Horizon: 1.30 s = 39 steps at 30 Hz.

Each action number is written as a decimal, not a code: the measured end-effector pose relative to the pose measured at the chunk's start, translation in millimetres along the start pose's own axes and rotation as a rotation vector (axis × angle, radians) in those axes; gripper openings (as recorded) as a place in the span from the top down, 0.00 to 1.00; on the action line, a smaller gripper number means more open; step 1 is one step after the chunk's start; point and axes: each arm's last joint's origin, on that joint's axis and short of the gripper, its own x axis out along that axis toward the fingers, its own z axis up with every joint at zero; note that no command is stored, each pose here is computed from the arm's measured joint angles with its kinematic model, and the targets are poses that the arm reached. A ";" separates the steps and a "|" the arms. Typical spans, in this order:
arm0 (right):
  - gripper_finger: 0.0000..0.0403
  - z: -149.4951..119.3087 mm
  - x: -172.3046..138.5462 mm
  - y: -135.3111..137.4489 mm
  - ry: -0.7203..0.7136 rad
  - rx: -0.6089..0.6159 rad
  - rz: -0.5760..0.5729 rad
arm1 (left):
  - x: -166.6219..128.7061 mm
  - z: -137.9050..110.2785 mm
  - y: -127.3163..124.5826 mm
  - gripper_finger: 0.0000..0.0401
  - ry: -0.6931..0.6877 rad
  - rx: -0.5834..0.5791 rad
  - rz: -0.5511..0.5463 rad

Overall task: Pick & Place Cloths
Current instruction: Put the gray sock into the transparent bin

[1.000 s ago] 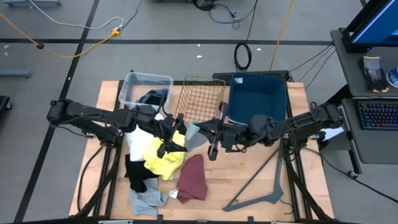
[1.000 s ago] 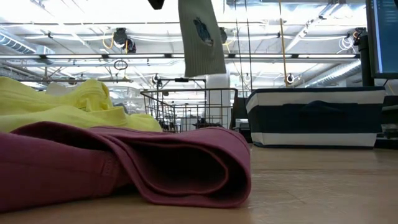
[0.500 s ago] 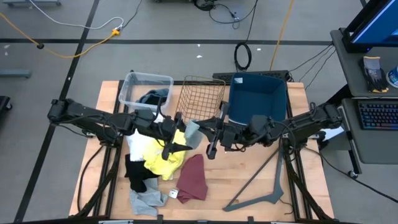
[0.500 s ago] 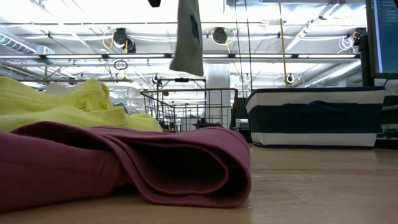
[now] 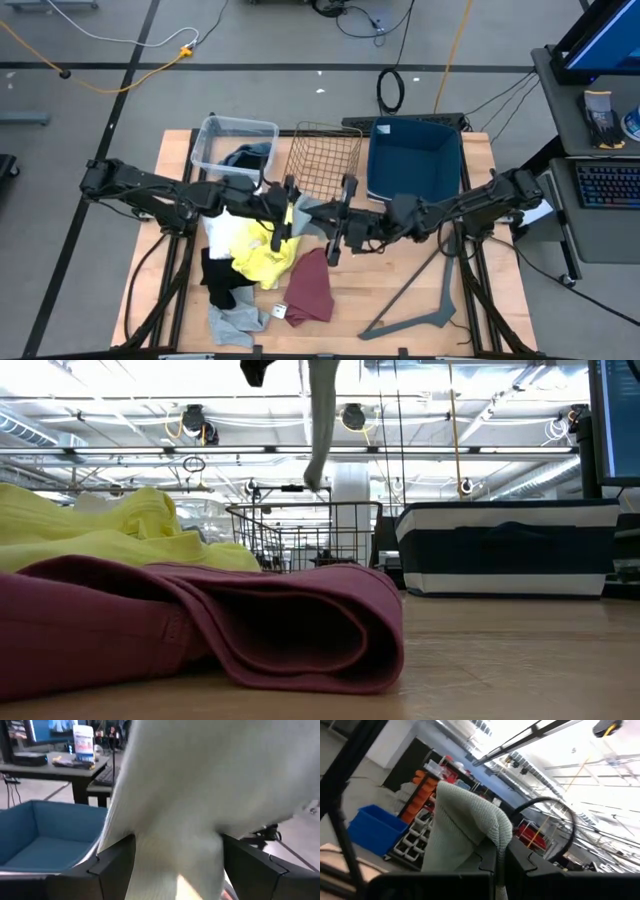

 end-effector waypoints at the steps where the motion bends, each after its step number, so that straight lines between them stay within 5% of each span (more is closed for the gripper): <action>1: 1.00 0.5 -0.3 0.8 -0.001 0.001 0.002 | 0.2 0.4 1.1 0.29 -0.005 0.000 0.006; 9: 1.00 -0.7 1.1 2.3 -0.008 0.004 -0.004 | 0.9 -0.8 3.5 0.40 0.003 -0.001 -0.001; 21: 0.99 -2.6 0.8 4.1 0.015 0.027 0.018 | 0.5 0.8 -0.9 0.96 -0.006 0.053 -0.151; 28: 0.86 -16.3 -2.8 16.0 0.185 0.069 0.120 | -4.3 -3.8 0.2 0.99 0.080 -0.010 -0.110; 39: 0.70 -35.2 -28.6 48.0 0.533 0.089 0.361 | -45.9 4.2 0.1 0.99 0.210 -0.046 0.215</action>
